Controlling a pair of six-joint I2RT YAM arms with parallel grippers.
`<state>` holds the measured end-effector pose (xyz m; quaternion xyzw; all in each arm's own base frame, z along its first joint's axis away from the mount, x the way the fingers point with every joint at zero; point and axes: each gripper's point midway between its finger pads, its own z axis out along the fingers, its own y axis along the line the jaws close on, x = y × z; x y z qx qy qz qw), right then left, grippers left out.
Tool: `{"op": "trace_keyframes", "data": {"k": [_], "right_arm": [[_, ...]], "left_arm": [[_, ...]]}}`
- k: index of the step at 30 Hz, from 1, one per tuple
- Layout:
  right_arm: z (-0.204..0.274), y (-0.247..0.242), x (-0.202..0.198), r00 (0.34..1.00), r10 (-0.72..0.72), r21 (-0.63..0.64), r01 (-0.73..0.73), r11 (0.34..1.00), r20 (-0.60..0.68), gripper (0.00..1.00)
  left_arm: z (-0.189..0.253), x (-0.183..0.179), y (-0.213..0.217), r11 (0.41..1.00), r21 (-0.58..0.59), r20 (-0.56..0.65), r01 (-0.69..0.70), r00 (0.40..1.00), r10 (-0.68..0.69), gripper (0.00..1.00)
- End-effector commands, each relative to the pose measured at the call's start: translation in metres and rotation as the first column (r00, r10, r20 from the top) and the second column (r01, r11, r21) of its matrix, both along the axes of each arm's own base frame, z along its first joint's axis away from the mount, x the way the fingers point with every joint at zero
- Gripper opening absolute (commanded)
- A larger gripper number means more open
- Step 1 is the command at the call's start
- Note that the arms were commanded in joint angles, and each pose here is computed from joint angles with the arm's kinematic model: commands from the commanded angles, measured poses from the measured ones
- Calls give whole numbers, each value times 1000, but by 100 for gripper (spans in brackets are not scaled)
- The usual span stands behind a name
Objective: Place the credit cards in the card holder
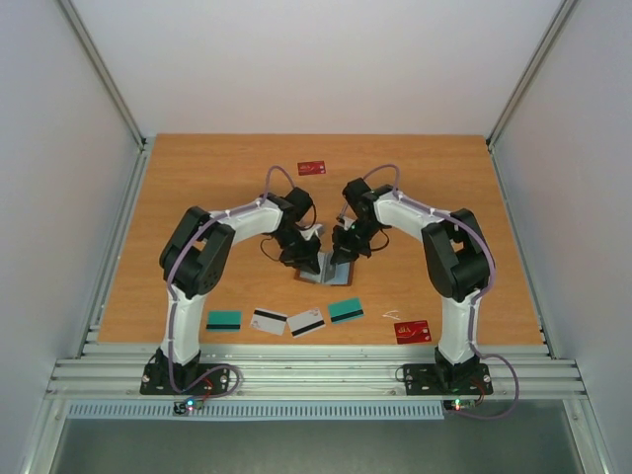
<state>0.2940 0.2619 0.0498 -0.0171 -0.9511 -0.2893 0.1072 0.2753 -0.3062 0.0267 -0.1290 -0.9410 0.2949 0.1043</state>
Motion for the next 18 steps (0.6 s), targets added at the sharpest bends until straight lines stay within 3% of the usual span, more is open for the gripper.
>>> {"op": "trace_keyframes", "data": {"k": [1, 9, 18], "right_arm": [[-7, -27, -8, 995, 102, -168, -104, 980, -18, 1], [-9, -45, -7, 985, 159, -288, -172, 942, -69, 1], [-12, -38, 3, 973, 200, -396, -229, 889, -115, 1]], "left_arm": [[42, 12, 1, 999, -22, 86, -28, 996, 30, 8], [26, 20, 30, 997, 66, 141, -46, 989, 36, 10], [0, 23, 27, 998, 44, 117, -43, 992, 37, 10]]}}
